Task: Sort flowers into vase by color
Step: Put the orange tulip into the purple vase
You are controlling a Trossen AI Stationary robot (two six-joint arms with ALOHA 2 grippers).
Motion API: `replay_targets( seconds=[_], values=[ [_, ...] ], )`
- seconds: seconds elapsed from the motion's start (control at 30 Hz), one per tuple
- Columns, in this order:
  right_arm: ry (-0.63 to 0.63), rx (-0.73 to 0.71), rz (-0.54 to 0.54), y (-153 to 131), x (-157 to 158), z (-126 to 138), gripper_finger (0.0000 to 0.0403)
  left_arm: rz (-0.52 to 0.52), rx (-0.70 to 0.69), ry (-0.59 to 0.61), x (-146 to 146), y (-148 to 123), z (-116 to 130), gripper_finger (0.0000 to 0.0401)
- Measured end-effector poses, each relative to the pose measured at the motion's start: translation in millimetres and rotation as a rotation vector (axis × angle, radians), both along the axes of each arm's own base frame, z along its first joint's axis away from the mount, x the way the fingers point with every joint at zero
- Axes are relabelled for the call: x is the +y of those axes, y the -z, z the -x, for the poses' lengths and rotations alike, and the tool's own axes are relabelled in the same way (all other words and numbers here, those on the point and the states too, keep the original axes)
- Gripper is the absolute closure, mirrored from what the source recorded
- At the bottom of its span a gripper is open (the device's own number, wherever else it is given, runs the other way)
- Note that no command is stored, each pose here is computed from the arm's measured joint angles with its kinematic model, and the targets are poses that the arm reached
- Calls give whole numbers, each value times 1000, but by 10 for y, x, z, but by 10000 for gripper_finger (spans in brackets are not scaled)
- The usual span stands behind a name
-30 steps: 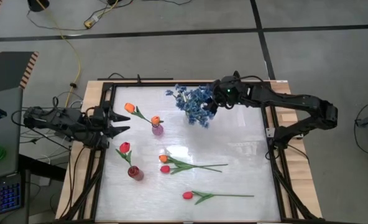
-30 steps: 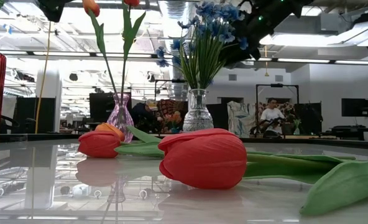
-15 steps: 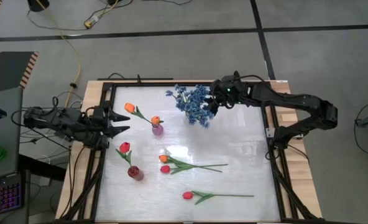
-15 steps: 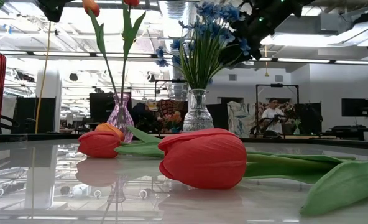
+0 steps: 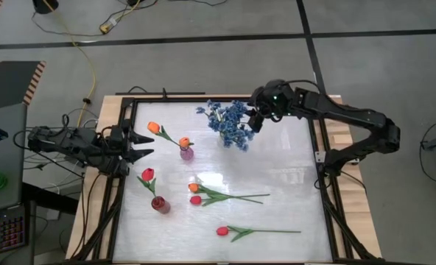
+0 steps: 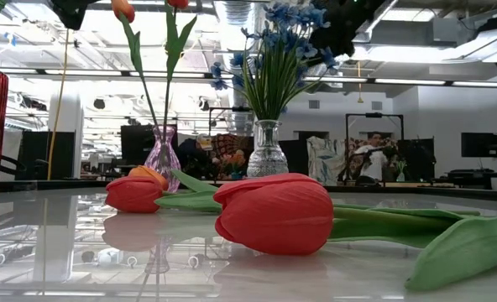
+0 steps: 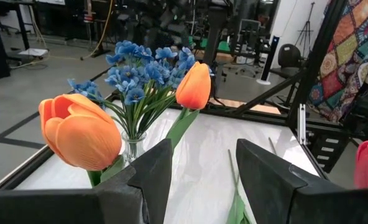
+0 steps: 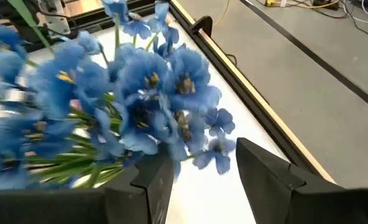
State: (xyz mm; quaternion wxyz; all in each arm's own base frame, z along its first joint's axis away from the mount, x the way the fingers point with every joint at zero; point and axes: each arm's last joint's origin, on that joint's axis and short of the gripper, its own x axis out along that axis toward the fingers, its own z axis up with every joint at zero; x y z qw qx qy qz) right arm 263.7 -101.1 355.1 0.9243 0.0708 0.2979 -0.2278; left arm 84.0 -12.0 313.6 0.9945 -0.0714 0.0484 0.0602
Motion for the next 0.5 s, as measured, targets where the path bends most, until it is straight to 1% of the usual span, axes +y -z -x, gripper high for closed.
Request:
replay_targets(
  seconds=[0.1,0.27,0.37,0.5],
  values=[
    [-3,47,-12,-125,46,58,202,0,0,0,0,0,0,234],
    [-2,116,23,-321,228,164,202,0,0,0,0,0,0,234],
    [-54,111,37,-380,409,195,202,0,0,0,0,0,0,234],
    [-143,73,10,-425,711,199,202,0,0,0,0,0,1,234]
  ],
)
